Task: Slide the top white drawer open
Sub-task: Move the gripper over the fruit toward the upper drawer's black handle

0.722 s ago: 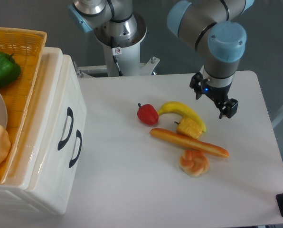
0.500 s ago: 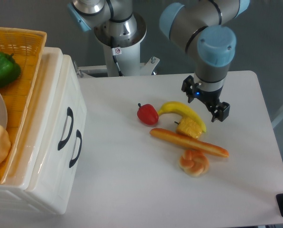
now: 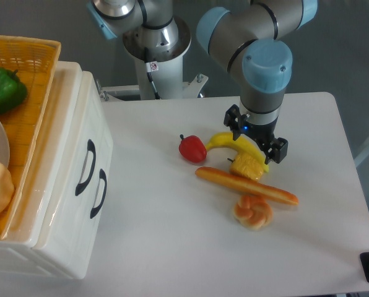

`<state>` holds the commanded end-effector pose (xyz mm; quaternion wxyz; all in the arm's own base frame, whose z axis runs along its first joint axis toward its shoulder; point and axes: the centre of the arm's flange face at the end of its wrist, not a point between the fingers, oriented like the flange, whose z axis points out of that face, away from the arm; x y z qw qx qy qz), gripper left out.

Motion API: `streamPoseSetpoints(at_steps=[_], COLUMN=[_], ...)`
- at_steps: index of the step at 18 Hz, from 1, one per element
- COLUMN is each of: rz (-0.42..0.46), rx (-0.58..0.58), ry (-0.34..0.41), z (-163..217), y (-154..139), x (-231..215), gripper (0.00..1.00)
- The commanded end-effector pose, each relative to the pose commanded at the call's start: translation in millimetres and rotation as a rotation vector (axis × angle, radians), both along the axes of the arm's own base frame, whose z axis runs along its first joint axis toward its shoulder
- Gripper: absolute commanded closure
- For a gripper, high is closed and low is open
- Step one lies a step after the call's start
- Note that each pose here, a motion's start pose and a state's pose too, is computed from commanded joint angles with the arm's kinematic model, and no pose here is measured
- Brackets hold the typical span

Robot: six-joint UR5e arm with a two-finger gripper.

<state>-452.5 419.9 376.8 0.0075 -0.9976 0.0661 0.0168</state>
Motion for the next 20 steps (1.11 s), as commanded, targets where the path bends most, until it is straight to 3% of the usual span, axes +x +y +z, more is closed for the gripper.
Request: streamPoseSetpoints(at_steps=[4,8,14,20], rz=[0.055,0.248,0.374,0.492], rx=[0.001,0.006,0.069,0.083], ry=[-0.015,-0.029,-0.181,-0.216], z=[5,4,1,7], y=[12,37,56,82], x=[19,47,72,100], gripper=[0.00,0.00,0.00,0.00])
